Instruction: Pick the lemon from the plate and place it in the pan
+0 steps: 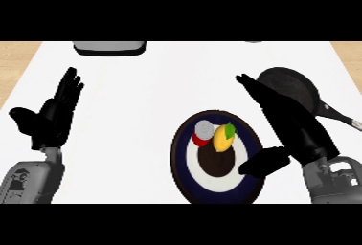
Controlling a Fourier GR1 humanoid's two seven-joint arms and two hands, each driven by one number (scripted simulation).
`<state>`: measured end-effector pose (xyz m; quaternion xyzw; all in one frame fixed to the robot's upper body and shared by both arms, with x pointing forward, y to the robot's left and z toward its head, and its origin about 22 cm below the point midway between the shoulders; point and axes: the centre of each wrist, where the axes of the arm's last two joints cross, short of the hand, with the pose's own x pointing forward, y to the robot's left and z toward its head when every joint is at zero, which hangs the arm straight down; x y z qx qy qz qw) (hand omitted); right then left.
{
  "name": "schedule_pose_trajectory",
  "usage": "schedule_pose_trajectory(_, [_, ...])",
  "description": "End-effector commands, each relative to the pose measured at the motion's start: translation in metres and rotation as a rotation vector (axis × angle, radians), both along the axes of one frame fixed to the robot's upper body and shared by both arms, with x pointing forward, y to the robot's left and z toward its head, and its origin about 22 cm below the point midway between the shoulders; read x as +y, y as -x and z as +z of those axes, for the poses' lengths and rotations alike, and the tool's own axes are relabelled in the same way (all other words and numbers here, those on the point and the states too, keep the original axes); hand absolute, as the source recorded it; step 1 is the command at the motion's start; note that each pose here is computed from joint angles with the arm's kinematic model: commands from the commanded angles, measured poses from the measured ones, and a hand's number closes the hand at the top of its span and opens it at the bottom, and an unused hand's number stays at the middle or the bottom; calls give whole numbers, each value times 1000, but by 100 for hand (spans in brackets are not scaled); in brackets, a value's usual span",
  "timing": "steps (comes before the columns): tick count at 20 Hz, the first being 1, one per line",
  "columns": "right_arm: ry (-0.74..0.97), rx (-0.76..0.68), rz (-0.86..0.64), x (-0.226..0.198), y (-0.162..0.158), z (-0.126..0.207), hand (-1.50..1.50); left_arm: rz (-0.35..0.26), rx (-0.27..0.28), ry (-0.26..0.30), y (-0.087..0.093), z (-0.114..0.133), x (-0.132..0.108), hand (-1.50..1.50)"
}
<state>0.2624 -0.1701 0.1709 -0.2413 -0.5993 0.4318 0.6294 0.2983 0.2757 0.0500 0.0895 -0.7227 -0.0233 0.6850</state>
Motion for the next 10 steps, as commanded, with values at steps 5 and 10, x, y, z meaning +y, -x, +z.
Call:
schedule_pose_trajectory(5, [59,57,-97,-17,-19,-19,-150,3,-18,-4,-8,-10,-14,0])
schedule_pose_trajectory(10, [88,134,-51,-10,-23,-30,-150,17,4,6,-4,-11,0,0])
